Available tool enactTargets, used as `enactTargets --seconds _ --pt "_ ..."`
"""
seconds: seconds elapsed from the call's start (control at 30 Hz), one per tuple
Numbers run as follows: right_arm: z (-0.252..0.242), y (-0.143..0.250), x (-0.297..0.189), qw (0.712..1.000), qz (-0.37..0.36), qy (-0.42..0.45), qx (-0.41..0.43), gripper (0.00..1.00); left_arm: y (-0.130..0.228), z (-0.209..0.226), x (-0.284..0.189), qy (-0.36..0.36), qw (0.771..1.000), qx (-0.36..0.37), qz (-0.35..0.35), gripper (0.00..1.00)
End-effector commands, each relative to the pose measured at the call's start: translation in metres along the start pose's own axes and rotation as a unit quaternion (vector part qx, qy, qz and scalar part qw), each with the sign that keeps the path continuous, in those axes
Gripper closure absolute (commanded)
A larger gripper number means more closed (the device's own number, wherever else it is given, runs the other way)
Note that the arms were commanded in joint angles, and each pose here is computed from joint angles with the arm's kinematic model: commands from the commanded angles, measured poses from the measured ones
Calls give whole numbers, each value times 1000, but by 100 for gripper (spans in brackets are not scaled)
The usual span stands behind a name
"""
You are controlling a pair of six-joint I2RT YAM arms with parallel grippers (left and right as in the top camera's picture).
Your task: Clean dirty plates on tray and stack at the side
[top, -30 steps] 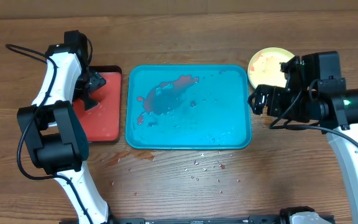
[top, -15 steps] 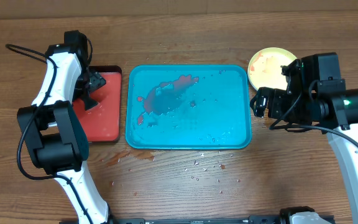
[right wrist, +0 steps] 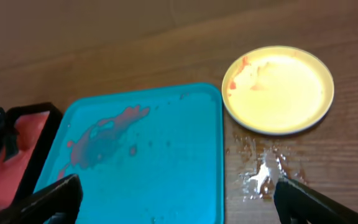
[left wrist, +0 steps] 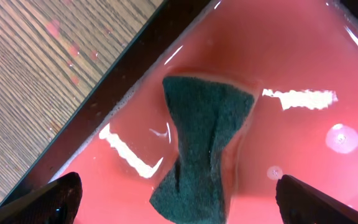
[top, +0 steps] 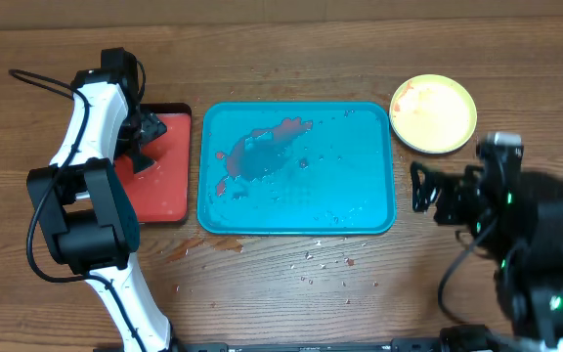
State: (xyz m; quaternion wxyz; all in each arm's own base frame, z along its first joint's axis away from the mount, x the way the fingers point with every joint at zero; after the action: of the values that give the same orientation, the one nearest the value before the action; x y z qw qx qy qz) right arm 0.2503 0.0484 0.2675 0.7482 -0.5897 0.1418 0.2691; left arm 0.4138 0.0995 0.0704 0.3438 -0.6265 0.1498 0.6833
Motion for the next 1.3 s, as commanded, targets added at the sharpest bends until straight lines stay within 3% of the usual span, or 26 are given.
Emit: enactTargets --seconds 0.0,0.37,0.87,1.27 --pt "-7 22 -3 999 -48 -1 -8 0 1 -3 -2 2 1000 3 -2 0" --pt "-17 62 -9 979 -202 -29 -29 0 1 -3 -2 2 1000 3 -2 0" --pt "-30 71 12 947 -317 -33 -36 0 1 -3 -2 2 1000 3 -2 0" --pt "-54 87 24 960 -278 27 -29 0 1 -3 -2 2 1000 3 -2 0"
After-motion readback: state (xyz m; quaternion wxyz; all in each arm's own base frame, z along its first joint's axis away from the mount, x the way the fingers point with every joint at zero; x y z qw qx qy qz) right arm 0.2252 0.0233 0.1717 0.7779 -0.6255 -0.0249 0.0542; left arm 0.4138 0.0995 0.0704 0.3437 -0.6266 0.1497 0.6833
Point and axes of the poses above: each gripper's point midway between its finger pads, its own x axis out along the fingers, its own z axis along the line the jaws close on, y = z × x, the point moved 2 cm from there along -x, back along the fingers, and after that the axes turned 3 degrees about -x, right-handed, at the moved point
